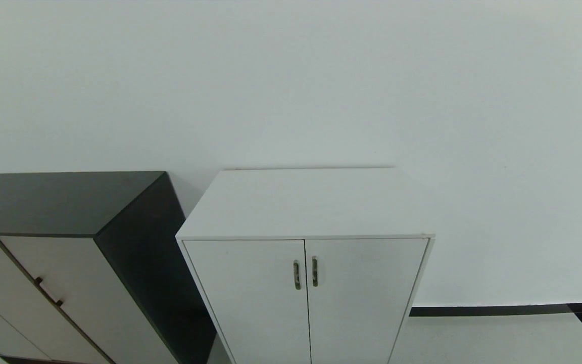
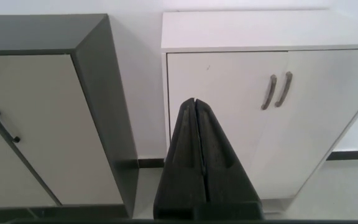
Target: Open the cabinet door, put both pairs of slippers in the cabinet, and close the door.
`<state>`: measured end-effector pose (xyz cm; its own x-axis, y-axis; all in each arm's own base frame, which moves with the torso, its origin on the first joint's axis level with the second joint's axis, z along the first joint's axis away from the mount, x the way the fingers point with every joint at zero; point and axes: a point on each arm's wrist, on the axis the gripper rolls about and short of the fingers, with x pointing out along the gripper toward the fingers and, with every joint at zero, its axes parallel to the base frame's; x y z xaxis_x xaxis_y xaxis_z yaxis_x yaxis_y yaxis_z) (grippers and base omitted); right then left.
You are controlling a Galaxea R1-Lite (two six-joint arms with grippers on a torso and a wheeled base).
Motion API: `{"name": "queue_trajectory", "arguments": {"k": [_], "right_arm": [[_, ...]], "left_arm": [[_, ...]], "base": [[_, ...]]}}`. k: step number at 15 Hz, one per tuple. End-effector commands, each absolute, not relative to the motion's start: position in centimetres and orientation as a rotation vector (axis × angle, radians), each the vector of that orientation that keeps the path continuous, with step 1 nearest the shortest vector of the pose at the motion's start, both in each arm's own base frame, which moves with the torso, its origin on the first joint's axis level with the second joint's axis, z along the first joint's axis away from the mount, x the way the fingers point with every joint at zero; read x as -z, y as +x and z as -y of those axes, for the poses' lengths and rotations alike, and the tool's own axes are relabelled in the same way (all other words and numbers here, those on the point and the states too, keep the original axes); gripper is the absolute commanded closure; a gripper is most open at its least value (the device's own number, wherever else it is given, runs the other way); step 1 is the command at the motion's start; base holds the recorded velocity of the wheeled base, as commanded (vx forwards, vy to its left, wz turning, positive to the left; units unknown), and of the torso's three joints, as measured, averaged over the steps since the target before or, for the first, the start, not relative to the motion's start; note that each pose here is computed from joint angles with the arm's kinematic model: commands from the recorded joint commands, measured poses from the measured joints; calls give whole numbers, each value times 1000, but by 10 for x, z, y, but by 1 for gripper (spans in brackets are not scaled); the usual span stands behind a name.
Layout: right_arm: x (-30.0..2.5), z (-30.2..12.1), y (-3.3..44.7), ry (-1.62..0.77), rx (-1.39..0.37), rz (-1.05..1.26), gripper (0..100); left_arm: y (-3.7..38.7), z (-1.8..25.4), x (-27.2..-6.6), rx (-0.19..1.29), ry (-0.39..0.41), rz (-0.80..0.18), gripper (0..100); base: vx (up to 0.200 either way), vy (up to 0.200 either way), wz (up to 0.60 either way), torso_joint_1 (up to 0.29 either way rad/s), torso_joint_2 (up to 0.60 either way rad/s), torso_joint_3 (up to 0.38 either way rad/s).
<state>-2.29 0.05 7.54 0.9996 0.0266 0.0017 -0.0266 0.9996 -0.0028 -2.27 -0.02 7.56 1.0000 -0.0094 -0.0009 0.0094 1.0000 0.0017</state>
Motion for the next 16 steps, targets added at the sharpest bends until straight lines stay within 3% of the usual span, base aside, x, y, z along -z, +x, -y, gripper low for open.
{"name": "queue_trajectory", "arguments": {"k": [1,16], "right_arm": [[-75,0,-23,-3,-28,0,100],[-75,0,-23,-6,-28,0,100]], "left_arm": [[-23,0,-76,9,2,-2,100],[-23,0,-76,8,2,-2,100]], "base": [[0,0,0,0,0,0],[0,0,0,0,0,0]]}}
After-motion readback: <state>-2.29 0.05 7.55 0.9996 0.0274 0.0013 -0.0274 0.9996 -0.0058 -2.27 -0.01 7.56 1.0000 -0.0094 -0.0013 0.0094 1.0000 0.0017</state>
